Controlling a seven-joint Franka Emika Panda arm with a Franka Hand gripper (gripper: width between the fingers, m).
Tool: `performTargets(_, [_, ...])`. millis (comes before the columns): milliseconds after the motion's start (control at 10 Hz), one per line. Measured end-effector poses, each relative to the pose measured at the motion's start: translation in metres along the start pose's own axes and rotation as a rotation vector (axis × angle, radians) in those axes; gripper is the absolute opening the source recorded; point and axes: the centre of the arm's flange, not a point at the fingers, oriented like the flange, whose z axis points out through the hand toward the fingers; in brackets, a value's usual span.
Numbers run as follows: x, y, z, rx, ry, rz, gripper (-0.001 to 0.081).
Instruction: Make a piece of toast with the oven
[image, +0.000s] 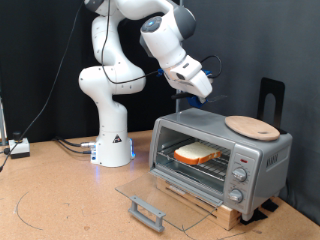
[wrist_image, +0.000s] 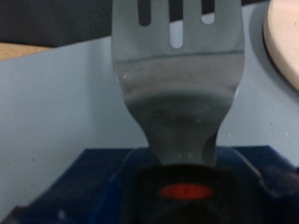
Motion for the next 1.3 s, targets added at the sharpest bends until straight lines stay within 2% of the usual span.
performTargets(200, [-0.003, -0.004, 0.005, -0.056, -0.011, 0.038, 0.0419])
performTargets(300, [-0.005, -0.003, 0.007, -0.063, -0.014, 0.047, 0.0419])
performTargets(800, [-0.012, 0.000, 0.016, -0.052, -0.033, 0.070, 0.0443])
performTargets(900, [-0.012, 0.001, 0.018, -0.046, -0.035, 0.073, 0.0631])
performTargets(1000, [-0.013, 0.001, 0.019, -0.042, -0.036, 0.076, 0.0631])
performTargets(1100, [-0.012, 0.001, 0.020, -0.039, -0.034, 0.079, 0.0768])
performTargets(1300, [-0.008, -0.001, 0.015, -0.028, 0.005, 0.063, 0.0797])
